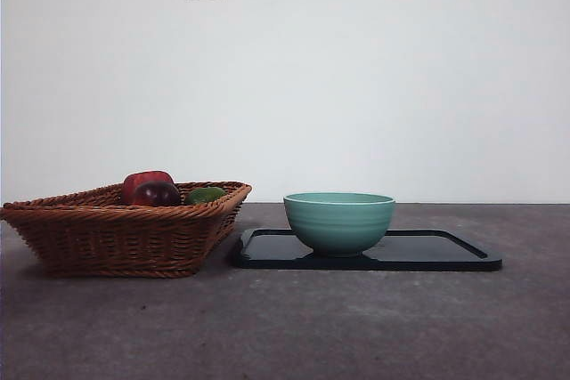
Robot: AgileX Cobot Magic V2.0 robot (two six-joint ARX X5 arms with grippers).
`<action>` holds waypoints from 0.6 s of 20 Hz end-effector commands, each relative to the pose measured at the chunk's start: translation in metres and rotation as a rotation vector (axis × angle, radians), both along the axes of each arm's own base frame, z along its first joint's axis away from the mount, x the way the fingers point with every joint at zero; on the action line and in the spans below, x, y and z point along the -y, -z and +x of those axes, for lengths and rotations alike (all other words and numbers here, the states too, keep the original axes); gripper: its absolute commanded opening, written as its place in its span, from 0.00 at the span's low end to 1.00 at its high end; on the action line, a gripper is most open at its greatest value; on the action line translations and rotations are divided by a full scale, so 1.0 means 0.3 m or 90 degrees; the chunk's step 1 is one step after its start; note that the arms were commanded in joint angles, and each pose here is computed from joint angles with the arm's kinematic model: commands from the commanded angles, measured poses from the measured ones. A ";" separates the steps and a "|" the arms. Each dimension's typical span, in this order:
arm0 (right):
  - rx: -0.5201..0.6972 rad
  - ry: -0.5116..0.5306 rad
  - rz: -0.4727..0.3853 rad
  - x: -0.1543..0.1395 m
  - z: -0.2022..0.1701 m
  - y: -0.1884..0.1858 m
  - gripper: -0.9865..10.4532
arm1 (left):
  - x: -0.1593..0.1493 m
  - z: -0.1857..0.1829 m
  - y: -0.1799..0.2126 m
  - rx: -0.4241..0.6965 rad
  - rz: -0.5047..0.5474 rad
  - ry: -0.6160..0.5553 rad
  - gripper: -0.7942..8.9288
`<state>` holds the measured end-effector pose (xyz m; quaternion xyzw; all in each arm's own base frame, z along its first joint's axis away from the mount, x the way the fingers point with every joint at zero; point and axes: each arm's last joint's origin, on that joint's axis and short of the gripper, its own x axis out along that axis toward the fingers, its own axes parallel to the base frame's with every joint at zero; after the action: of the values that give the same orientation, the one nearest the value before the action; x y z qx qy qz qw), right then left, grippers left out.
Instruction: Pick up the wifruite, put it on the bowl, pick up the plate, put it on desk
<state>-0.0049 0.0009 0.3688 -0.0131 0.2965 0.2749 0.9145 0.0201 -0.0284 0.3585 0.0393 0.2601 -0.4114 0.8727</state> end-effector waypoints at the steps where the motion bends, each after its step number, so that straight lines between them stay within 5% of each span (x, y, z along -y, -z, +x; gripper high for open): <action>1: -0.043 -0.004 -0.004 0.009 -0.019 0.011 0.61 | 0.000 -0.002 -0.009 0.009 -0.008 0.010 0.73; 12: -0.062 -0.010 0.023 0.006 -0.021 0.011 0.61 | 0.000 -0.002 -0.010 0.010 -0.010 0.010 0.73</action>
<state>-0.0067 0.0016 0.3688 0.0144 0.3036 0.2918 0.9069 0.0201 -0.0285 0.3586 0.0390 0.2596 -0.4115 0.8728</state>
